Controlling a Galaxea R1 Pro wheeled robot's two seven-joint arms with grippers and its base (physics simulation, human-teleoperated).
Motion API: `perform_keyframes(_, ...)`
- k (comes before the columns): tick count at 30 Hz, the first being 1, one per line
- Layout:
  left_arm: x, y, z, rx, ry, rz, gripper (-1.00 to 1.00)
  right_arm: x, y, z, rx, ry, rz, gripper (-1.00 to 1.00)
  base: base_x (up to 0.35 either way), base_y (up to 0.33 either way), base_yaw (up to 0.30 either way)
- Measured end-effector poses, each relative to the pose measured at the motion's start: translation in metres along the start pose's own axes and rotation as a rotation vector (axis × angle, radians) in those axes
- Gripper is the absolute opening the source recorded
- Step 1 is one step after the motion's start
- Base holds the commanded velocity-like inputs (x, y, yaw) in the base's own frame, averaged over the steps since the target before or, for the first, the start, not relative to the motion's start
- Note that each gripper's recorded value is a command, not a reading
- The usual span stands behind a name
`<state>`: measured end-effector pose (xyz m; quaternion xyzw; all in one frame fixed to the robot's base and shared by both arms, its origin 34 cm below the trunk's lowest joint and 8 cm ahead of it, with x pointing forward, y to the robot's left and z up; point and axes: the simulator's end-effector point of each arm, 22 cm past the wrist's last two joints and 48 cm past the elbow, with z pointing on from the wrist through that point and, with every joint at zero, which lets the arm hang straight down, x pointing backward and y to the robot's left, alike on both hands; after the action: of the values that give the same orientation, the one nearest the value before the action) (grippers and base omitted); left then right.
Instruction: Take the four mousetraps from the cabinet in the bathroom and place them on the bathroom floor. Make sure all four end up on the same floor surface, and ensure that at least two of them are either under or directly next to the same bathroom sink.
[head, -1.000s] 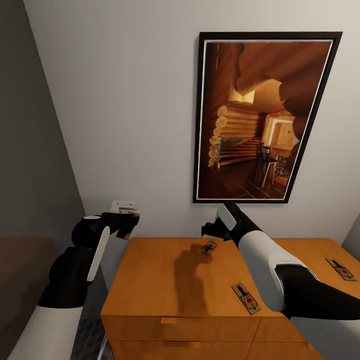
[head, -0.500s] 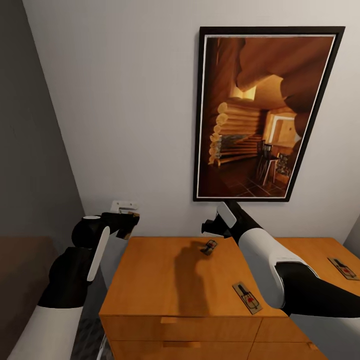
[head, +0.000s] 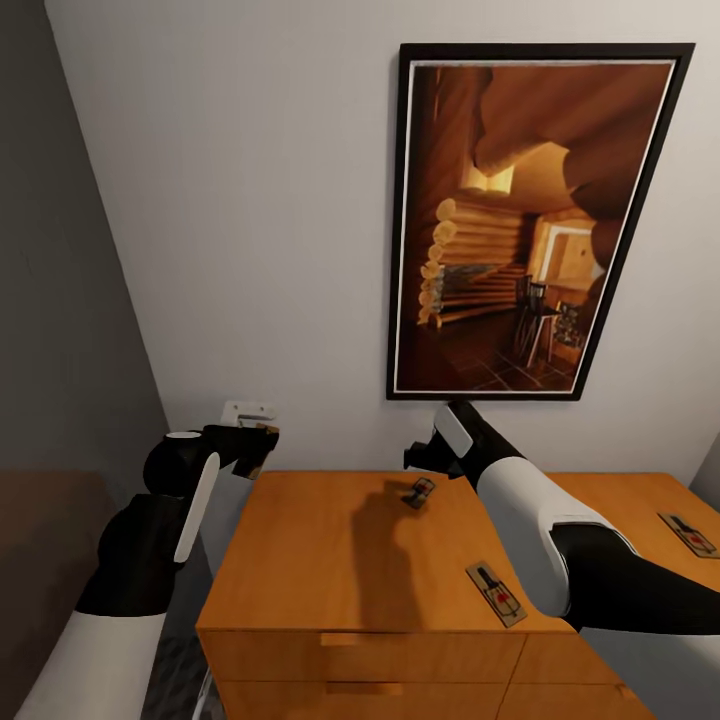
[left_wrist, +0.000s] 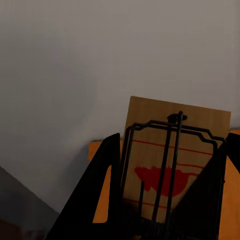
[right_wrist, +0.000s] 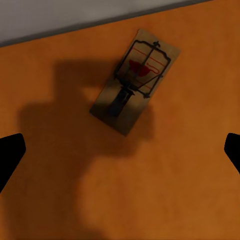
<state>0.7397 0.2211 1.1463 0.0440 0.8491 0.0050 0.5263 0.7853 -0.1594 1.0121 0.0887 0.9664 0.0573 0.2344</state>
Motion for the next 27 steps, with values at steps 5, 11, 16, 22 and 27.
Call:
perform_keyframes(5,0.004,0.0,0.003,0.0,0.0,0.0,-1.0,0.001,-0.001,0.005,0.002,0.0,-0.002,1.0,0.0,0.0,0.0)
perform_keyframes(11,0.009,0.0,0.008,0.0,-0.001,0.0,-1.0,0.002,-0.006,0.012,0.008,-0.001,-0.001,1.0,0.0,0.0,0.0)
perform_keyframes(16,0.014,-0.001,0.011,0.0,-0.001,0.0,-1.0,0.003,-0.011,0.018,0.014,-0.001,0.003,1.0,0.0,0.0,0.0)
perform_keyframes(22,0.02,-0.001,0.015,0.0,-0.002,0.0,-1.0,0.007,-0.014,0.026,0.018,0.004,0.004,1.0,0.0,0.0,0.0)
perform_keyframes(27,0.025,-0.001,0.019,0.0,-0.002,0.0,-1.0,0.009,-0.016,0.033,0.019,0.004,0.004,1.0,0.0,0.0,0.0)
